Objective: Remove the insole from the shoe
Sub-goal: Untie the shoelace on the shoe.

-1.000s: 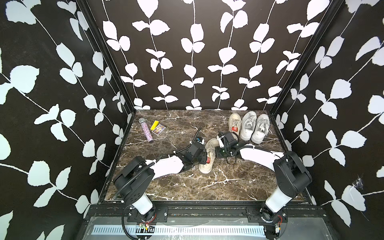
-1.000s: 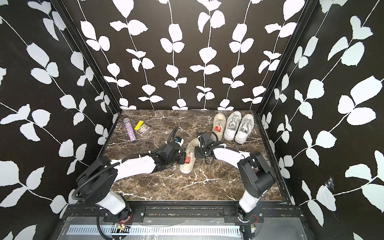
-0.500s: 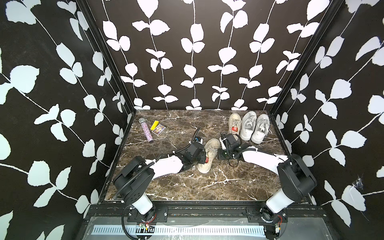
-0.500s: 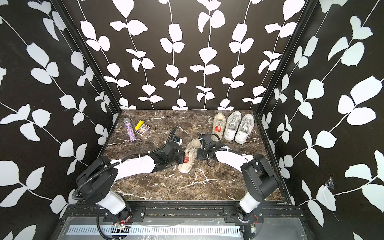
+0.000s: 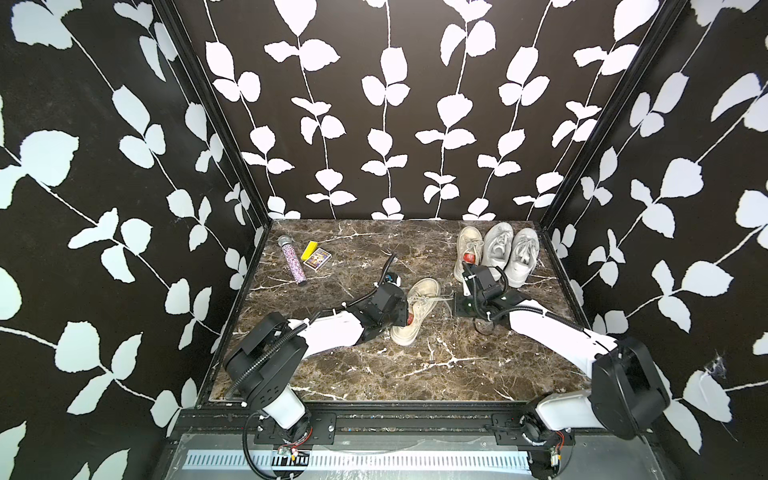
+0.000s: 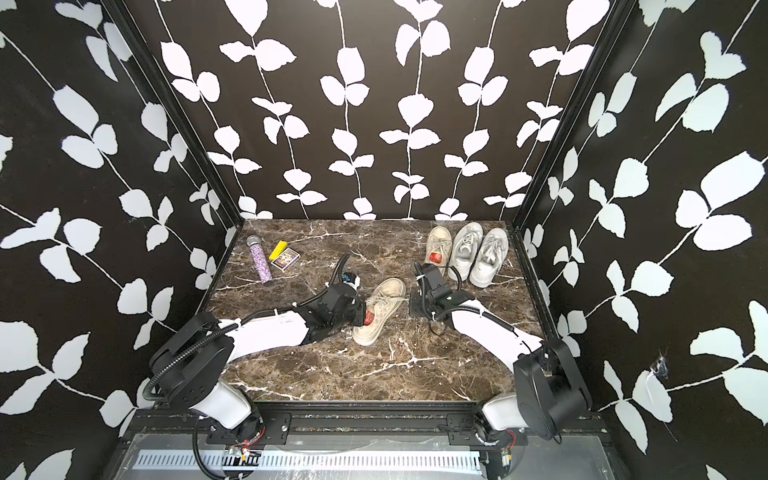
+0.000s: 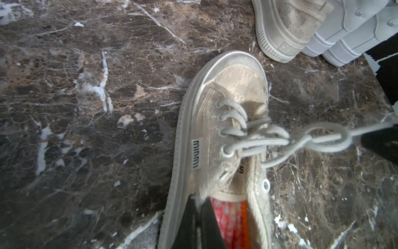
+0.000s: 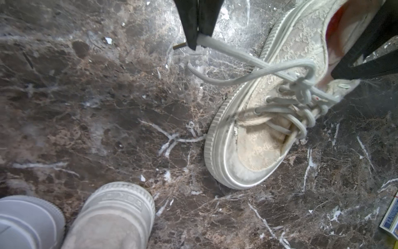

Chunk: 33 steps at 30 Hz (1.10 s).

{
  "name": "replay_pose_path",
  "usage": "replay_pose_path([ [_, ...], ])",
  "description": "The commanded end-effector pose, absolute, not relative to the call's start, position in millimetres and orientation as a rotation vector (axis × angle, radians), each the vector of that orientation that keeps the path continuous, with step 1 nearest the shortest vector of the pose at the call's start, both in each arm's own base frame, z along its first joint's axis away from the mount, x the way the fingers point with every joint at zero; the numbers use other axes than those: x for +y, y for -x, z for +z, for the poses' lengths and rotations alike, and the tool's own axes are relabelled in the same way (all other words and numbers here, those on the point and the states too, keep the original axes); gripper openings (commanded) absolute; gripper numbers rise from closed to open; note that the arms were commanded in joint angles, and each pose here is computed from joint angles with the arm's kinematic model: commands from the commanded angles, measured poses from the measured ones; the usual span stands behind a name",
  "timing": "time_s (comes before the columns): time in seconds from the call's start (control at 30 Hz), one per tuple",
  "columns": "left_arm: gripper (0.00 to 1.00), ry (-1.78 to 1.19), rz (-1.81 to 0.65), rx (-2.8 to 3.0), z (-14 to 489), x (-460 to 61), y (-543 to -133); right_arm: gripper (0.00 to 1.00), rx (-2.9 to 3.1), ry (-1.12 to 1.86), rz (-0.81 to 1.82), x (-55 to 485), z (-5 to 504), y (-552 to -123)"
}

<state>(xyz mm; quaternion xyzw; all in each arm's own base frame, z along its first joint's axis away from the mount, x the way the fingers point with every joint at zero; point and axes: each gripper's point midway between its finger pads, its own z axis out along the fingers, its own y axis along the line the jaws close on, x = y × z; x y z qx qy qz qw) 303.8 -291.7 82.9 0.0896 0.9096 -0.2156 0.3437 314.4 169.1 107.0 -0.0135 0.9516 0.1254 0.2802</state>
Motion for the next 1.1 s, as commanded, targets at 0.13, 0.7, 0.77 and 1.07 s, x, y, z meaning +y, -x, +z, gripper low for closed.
replay_pose_path([
  [0.13,0.00,-0.142,-0.547,2.318,97.7,-274.4,-312.8,0.00,2.547,-0.105,0.185,123.6,109.2,-302.0],
  [0.7,0.00,-0.249,-0.634,2.283,113.4,-299.0,-307.8,0.20,2.503,-0.037,0.346,140.6,122.1,-306.5],
  [0.77,0.00,-0.283,-0.641,2.275,116.9,-306.8,-304.7,0.37,2.455,0.024,0.345,144.8,140.7,-303.4],
  [1.07,0.00,-0.362,-0.694,2.243,129.6,-337.8,-295.6,0.68,2.355,0.252,0.246,177.0,181.4,-301.9],
])
